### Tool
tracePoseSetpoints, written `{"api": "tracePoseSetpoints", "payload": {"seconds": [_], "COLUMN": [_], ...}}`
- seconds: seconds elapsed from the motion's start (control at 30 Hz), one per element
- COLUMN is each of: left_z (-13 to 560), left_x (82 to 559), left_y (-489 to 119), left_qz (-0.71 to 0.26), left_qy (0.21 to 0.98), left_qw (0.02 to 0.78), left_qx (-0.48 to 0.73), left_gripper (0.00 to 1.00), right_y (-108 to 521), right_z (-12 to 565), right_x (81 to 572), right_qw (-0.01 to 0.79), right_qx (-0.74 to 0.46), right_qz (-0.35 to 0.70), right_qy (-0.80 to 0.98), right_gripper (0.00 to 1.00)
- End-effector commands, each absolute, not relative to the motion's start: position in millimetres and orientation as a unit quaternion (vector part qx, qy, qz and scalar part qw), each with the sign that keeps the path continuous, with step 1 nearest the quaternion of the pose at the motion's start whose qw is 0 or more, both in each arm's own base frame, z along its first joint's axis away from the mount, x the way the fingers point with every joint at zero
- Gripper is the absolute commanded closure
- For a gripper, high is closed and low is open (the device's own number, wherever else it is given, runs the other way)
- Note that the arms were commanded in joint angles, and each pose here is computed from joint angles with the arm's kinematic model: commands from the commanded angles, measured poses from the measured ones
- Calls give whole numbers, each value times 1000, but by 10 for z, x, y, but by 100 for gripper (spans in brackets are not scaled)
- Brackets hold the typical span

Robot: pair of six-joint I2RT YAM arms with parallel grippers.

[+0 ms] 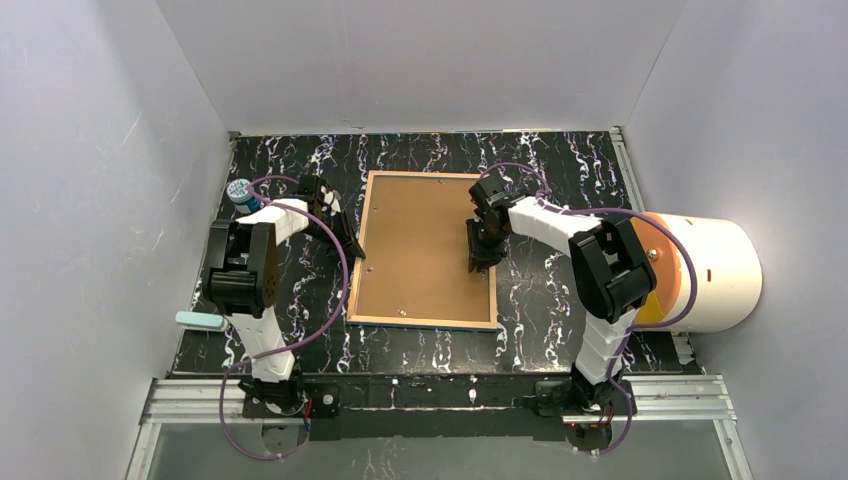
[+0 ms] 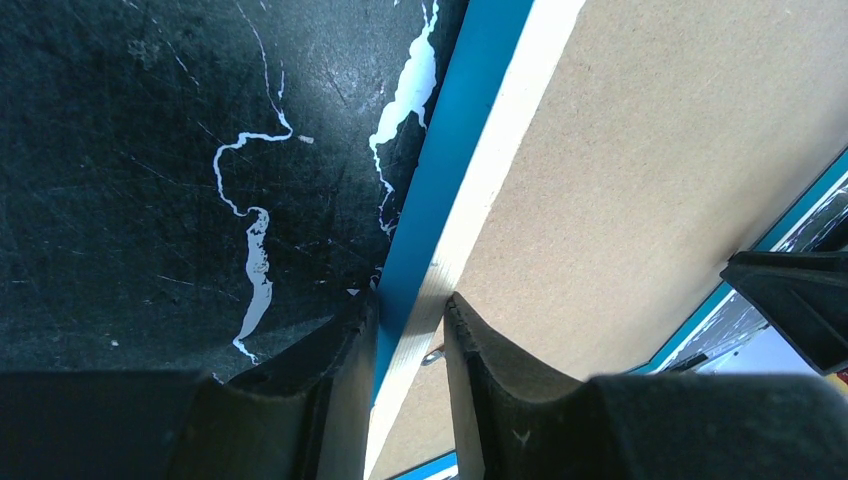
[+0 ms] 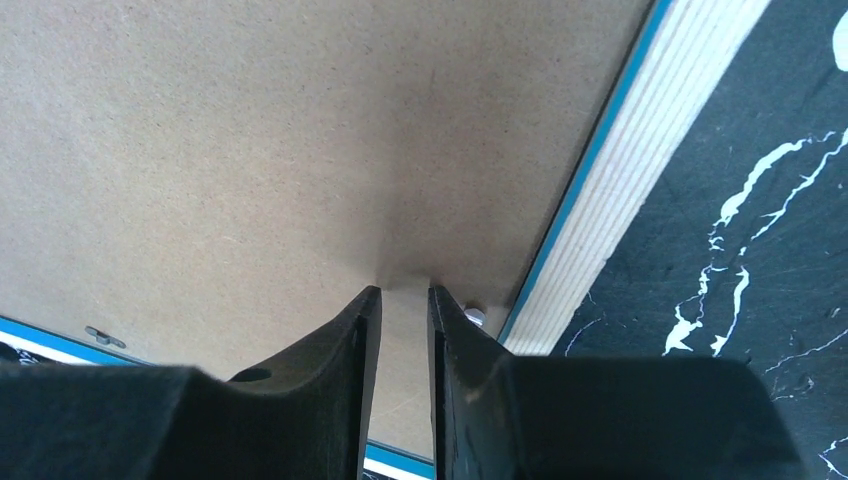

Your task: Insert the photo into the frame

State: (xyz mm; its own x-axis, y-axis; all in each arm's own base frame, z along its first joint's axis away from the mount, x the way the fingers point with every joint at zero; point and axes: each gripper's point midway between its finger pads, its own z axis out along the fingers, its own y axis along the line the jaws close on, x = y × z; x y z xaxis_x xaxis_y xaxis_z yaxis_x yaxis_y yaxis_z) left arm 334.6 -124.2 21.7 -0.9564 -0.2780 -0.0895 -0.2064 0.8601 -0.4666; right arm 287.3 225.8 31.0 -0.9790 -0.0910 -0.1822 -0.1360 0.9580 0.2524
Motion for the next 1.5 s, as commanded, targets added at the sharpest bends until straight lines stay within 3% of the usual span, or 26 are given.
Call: {"api": "tracePoseSetpoints", "payload": {"seconds": [0.0, 0.27, 0.6, 0.83, 1.1, 1.3, 1.47], "left_z": [53, 17, -3, -33, 21, 178, 228], "left_x": [3219, 3214, 3216, 3220, 3140, 2953, 2665], "left_y": [-1197, -1209, -1210, -1216, -1287, -1404, -1424], "left_qz": [-215, -216, -215, -215, -239, -280, -293], "left_qy": [966, 964, 963, 961, 955, 942, 937], "left_qw": [51, 47, 46, 45, 38, 27, 15], "left_qx": [-132, -144, -157, -165, -170, -181, -191], "left_gripper": [73, 76, 78, 79, 80, 79, 81], "right_y": [1919, 1789, 1750, 1595, 1724, 1594, 1593], "right_z": [150, 177, 126, 184, 535, 831, 699], "right_x": [2581, 2571, 2422, 2491, 2702, 2911, 2775], "right_qw": [34, 29, -1, 20, 67, 136, 111], "right_qx": [-50, -42, -45, -10, -18, 65, 78], "right_qz": [79, 74, 78, 56, 116, 77, 80], "right_qy": [995, 996, 996, 998, 991, 986, 988], "right_gripper": [68, 69, 61, 71, 71, 59, 59]}}
